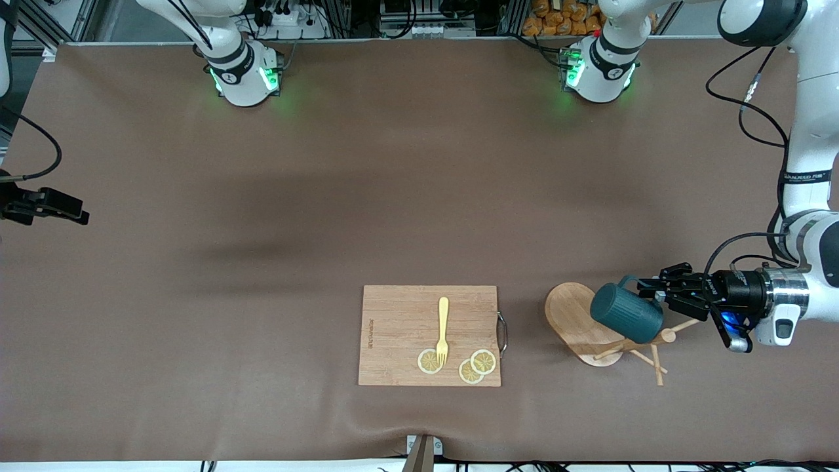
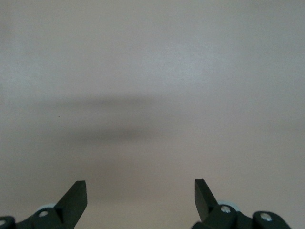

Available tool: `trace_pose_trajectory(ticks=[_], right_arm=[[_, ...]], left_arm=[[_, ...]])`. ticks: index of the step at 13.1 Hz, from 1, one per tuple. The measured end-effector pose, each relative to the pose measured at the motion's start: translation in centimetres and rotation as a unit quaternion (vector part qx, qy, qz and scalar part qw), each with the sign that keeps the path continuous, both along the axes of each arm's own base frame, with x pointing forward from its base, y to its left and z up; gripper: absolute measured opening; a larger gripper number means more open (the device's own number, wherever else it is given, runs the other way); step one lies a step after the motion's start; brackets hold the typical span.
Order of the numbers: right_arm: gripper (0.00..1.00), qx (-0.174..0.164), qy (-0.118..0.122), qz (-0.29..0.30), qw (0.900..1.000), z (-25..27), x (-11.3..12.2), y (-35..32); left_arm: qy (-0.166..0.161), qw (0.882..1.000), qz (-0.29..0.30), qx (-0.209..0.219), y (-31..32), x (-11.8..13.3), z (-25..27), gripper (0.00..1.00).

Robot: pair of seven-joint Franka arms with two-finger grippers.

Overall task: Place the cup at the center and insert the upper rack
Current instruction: 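Hang the mug on a mug-tree peg with the left gripper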

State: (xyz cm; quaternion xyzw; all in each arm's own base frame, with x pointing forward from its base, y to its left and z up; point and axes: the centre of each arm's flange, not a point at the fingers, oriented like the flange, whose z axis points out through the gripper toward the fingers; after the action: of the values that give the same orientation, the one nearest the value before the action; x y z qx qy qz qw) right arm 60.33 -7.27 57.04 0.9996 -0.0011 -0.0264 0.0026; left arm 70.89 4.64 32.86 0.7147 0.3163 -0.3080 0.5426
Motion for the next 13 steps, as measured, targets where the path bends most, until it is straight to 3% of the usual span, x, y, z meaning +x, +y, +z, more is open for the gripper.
trace_pose_trajectory(ticks=[10, 13], right_arm=[[1.0, 0.0, 0.0, 0.003, 1.0, 0.0, 0.0, 0.4], [1.0, 0.0, 0.0, 0.003, 1.0, 0.0, 0.0, 0.4]], left_arm=[[0.009, 1.0, 0.009, -0.017, 0.2, 0.1, -1.3, 0.2], [0.01, 0.999, 0.017, -0.029, 0.6, 0.2, -1.2, 0.25]])
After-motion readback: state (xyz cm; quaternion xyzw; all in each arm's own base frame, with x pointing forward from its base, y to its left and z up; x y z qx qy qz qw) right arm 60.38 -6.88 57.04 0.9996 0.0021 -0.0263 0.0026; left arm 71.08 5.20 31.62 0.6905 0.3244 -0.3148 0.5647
